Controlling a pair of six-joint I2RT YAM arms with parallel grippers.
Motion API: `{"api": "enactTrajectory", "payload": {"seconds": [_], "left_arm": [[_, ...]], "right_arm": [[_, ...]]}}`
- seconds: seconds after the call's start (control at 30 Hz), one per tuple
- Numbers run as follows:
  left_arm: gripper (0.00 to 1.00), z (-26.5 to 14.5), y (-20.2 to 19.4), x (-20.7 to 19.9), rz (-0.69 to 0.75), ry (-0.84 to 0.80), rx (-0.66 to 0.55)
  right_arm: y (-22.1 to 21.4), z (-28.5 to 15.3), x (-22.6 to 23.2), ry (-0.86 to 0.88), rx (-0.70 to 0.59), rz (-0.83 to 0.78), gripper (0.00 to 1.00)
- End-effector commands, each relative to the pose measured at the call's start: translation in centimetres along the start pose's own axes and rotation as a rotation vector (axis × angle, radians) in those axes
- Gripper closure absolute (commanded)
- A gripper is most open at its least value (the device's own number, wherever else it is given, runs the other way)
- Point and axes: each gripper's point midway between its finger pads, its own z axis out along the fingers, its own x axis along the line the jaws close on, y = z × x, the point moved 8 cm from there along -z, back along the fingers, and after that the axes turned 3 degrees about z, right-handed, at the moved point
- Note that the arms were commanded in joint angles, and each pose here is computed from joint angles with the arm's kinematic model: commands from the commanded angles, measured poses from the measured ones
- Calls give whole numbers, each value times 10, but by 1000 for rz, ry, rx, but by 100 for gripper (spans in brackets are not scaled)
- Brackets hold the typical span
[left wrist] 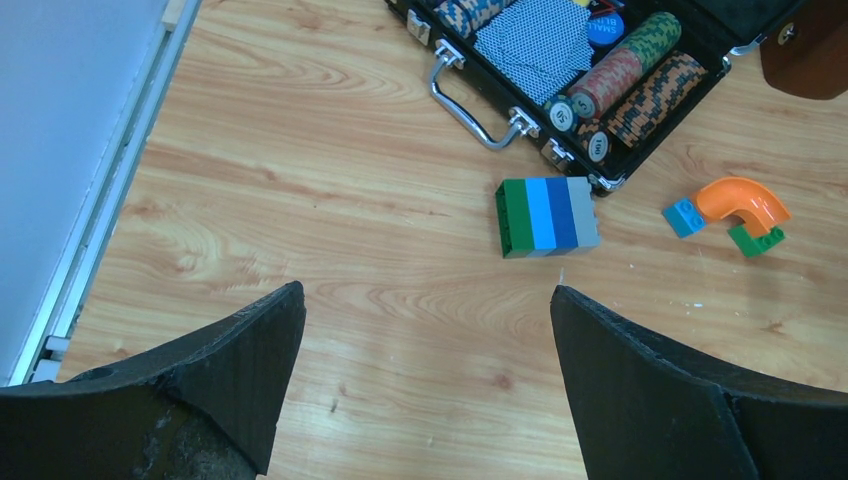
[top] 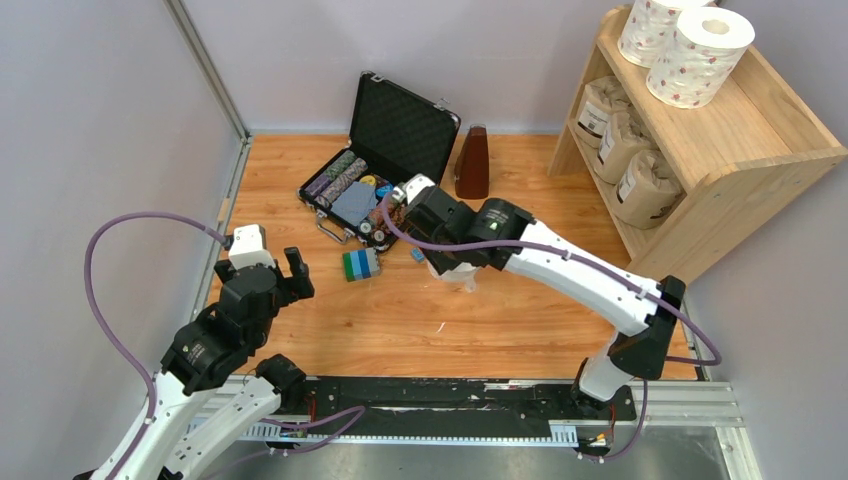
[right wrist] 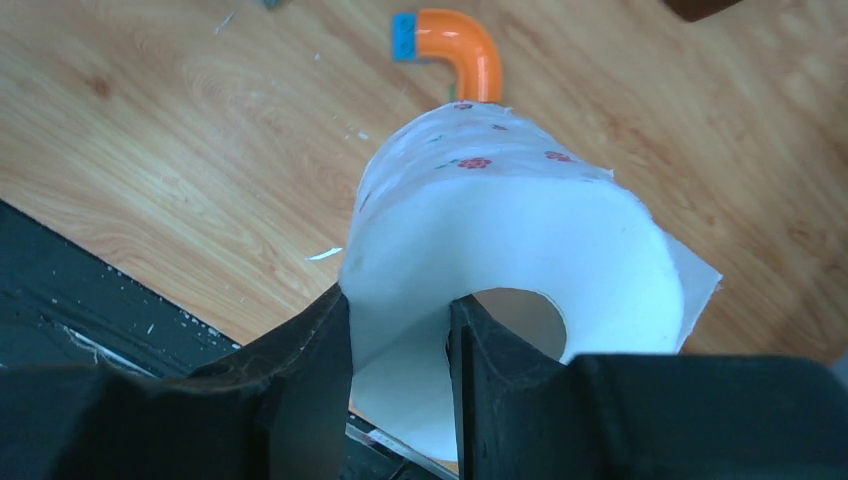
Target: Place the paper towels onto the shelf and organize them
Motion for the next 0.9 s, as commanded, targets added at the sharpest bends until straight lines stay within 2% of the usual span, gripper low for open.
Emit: {"api": "enactTrajectory", "payload": {"seconds": [0.0,0.3,0.47,0.67,0.87], "left_arm": [[0,3,4,-3,-9,-4,-19],[0,5,3,-6,2,-14,-10],[0,6,3,-8,8,-20,-4],[0,8,3,-10,20,-29,7],[0,8,3,-11,22,-31,5]], "right_arm": [[21,-59,-43,-167,-142,77,73],[44,-135,-129,-469,-329,196,75],[53,-180,-172,-666,-496,265,76],[67,-233,-197,-834,-683,295,76],[67,-280,-214,-979,-800,311,75]]}}
